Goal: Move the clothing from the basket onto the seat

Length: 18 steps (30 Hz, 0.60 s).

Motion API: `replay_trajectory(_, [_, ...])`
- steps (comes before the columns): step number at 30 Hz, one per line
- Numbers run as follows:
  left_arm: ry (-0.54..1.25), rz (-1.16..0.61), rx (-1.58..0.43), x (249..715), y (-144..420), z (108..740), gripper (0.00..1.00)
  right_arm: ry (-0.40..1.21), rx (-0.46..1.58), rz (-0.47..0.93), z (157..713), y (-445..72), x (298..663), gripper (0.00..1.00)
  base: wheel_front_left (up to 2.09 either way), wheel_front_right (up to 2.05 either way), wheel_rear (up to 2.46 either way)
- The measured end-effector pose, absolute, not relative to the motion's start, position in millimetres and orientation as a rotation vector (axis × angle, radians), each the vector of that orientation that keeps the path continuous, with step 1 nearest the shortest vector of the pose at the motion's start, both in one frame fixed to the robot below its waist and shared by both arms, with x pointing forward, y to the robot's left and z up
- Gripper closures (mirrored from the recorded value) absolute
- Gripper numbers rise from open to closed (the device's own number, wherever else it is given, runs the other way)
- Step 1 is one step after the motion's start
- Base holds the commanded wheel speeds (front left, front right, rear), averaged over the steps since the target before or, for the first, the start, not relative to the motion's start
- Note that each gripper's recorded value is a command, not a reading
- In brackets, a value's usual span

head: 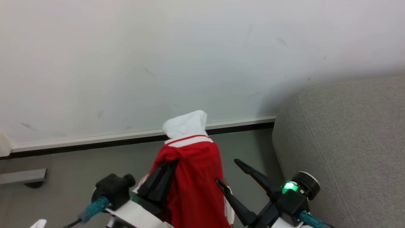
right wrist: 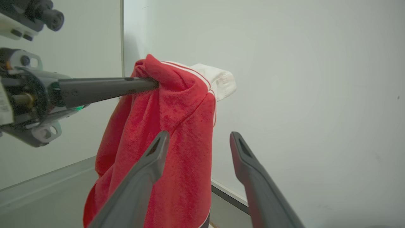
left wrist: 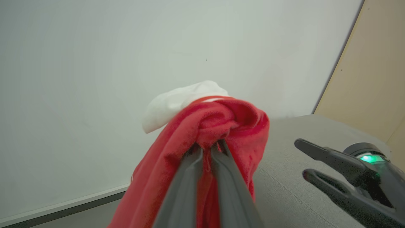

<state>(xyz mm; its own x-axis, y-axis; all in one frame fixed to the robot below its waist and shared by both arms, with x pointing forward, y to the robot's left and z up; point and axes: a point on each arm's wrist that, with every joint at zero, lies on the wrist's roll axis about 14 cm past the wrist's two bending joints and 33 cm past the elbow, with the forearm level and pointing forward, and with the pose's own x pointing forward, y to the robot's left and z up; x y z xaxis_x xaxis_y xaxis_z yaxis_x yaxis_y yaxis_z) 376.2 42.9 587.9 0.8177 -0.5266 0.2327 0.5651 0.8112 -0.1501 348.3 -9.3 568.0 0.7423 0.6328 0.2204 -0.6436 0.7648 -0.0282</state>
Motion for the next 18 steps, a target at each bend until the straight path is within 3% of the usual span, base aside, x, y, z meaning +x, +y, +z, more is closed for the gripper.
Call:
replay_trajectory(12, [-0.134,-0.761,-0.224,346.5,3.3,585.0,1.00,-0.093,0.068,0.816,544.6,17.4,354.4,0.00,0.00,0.00,0.00])
replay_trajectory(13, [-0.127,-0.768,-0.226,344.8,1.5,583.8,1.00,-0.086,0.077,0.824,543.4,20.9,352.6,0.25,0.00,0.00,0.00])
replay_trajectory(14, [-0.123,-0.774,-0.230,343.4,0.2,583.0,1.00,-0.082,0.084,0.834,542.9,24.6,350.6,0.63,0.00,0.00,0.00])
replay_trajectory(15, [-0.120,-0.779,-0.228,342.5,-0.7,582.1,1.00,-0.078,0.092,0.840,542.9,27.2,349.6,0.91,0.00,0.00,0.00])
replay_trajectory(16, [-0.116,-0.784,-0.225,341.7,-1.5,580.9,1.00,-0.073,0.104,0.844,543.0,28.9,349.0,1.00,0.00,0.00,0.00])
replay_trajectory(18, [-0.109,-0.790,-0.227,340.9,-3.0,579.2,1.00,-0.073,0.119,0.846,545.4,30.3,349.3,1.00,0.00,0.00,0.00])
